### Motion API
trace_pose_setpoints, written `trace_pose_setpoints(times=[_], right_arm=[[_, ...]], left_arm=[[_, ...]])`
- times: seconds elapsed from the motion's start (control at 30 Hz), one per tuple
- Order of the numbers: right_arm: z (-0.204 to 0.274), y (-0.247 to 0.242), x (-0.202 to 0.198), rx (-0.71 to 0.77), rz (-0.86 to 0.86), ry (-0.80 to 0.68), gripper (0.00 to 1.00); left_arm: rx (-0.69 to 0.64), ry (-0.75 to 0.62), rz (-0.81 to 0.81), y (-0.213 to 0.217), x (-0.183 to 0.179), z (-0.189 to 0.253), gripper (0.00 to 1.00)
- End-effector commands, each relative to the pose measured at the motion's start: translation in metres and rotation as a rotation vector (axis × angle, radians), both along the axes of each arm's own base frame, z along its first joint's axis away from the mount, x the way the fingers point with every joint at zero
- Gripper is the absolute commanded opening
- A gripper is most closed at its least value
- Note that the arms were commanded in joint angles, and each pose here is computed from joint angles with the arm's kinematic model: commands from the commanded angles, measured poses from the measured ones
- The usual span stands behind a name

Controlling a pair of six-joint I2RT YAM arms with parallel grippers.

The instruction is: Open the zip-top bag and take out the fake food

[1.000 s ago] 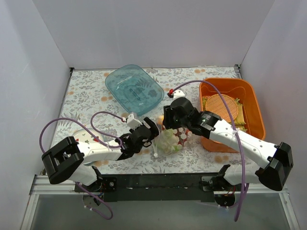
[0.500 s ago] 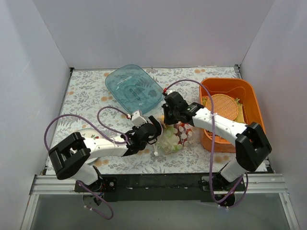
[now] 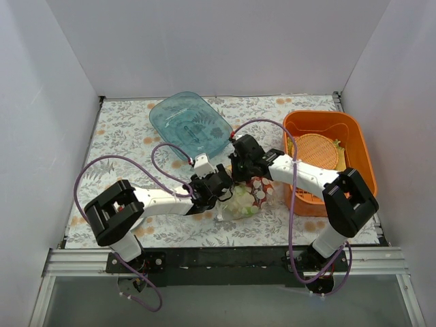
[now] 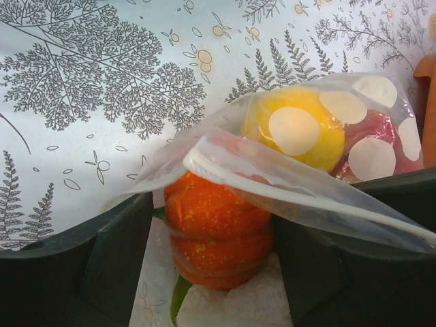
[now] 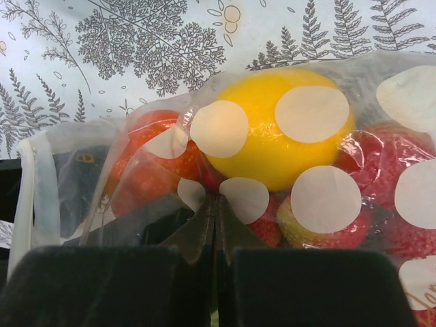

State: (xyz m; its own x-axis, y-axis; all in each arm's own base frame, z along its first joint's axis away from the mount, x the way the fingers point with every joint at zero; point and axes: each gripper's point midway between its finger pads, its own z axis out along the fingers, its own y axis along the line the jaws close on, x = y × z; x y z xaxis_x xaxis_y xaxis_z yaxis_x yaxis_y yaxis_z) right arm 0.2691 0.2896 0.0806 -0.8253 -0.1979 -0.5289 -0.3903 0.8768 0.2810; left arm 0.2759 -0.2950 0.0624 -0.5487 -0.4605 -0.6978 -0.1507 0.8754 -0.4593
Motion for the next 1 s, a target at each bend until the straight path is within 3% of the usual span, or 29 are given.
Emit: trace_pose_setpoints(times=[0.0,0.07,0.17,0.4,0.97], right_arm=[[0.001,0.002,-0.01,0.022,0.037,0.009,0.01],[0.001,-0.001,-0.008,0.022,0.029,0.007,0.01],[0.004,-0.005,-0.003,0.029,0.012,-0.002,0.01],[0.011,-0.013,0.013,0.021,-0.035,-0.041,0.01],[0.017,-0.013,0.018,0.05,-0.035,-0.048,0.01]], left_arm=[[0.058,-0.018,0.0,0.008,0.002,0.006,0.63],[0.064,-0.021,-0.009,0.01,0.0,0.007,0.5],[0.047,-0.033,-0.022,0.012,-0.003,0.016,0.4],[-0.018,-0.044,-0.085,0.02,-0.019,0.029,0.31],[-0.287,-0.082,-0.23,0.02,-0.055,0.068,0.35]])
